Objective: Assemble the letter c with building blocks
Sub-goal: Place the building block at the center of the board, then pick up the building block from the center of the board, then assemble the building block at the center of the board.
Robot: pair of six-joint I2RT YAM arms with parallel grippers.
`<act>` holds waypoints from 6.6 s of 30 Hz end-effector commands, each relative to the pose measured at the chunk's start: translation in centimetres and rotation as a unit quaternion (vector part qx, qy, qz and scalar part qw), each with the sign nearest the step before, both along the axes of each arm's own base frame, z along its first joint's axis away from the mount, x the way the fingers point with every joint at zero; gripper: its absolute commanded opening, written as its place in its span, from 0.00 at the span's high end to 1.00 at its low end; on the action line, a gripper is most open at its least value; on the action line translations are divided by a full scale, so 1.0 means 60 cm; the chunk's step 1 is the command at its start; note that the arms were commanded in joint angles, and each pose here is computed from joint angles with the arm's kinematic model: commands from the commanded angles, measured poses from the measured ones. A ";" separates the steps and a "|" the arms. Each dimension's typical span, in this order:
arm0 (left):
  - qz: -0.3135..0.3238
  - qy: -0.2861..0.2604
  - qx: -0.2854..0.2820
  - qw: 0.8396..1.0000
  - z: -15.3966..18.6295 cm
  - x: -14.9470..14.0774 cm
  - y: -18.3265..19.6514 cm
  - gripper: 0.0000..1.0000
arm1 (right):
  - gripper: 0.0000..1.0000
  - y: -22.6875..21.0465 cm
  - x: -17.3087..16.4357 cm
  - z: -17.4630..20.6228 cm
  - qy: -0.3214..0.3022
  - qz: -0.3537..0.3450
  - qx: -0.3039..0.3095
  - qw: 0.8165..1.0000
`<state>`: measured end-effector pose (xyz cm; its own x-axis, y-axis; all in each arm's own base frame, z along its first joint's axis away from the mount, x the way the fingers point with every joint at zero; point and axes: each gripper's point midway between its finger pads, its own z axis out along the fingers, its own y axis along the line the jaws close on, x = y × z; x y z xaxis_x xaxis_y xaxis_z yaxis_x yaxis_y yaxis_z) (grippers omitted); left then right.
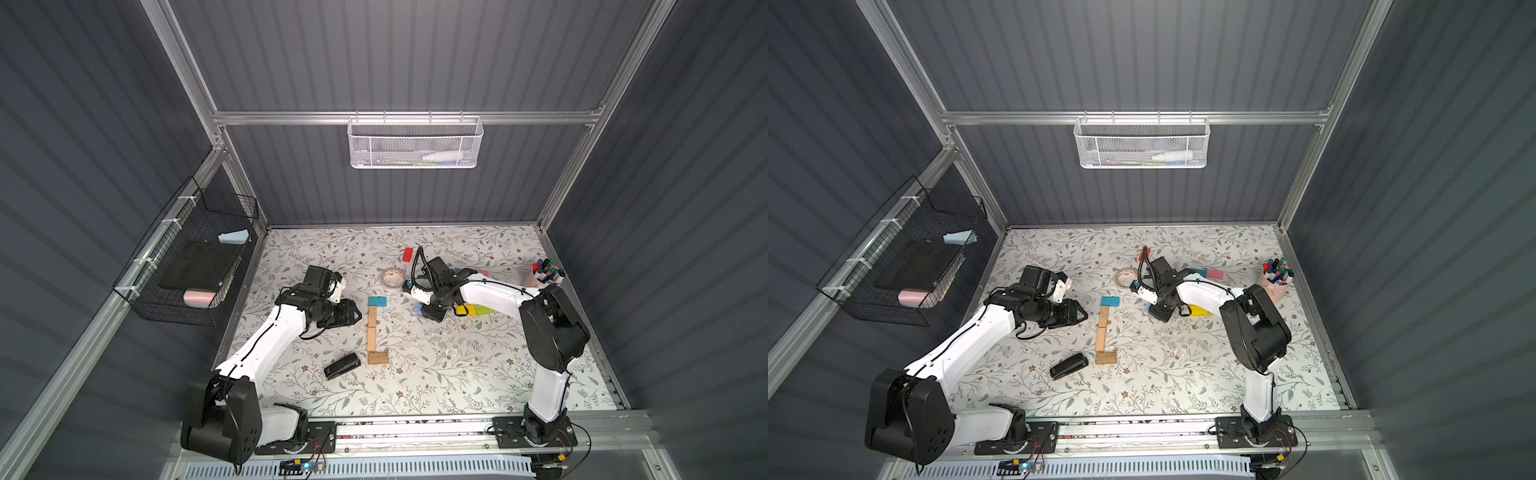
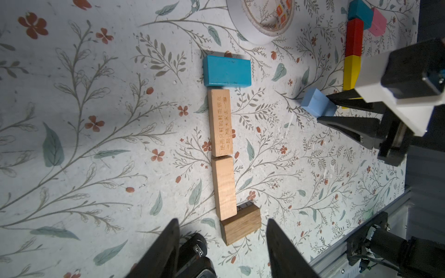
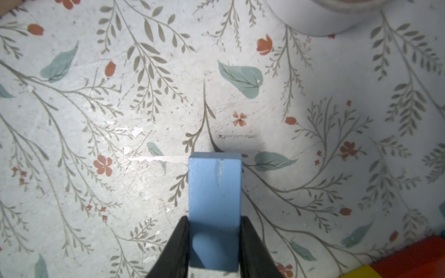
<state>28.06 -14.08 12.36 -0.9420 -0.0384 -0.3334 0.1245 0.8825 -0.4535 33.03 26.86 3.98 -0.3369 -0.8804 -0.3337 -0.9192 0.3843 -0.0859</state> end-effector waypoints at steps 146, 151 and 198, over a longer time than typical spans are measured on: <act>-0.010 -0.032 -0.015 0.999 0.034 0.002 -0.004 0.46 | 0.35 0.163 0.088 -0.015 0.065 -0.480 0.208 0.850; -0.010 -0.033 -0.015 0.999 0.034 0.002 -0.003 0.46 | 0.33 0.164 0.087 -0.016 0.067 -0.481 0.208 0.849; -0.007 -0.034 -0.011 0.999 0.034 0.002 -0.001 0.46 | 0.31 0.155 0.054 -0.020 0.101 -0.498 0.230 0.830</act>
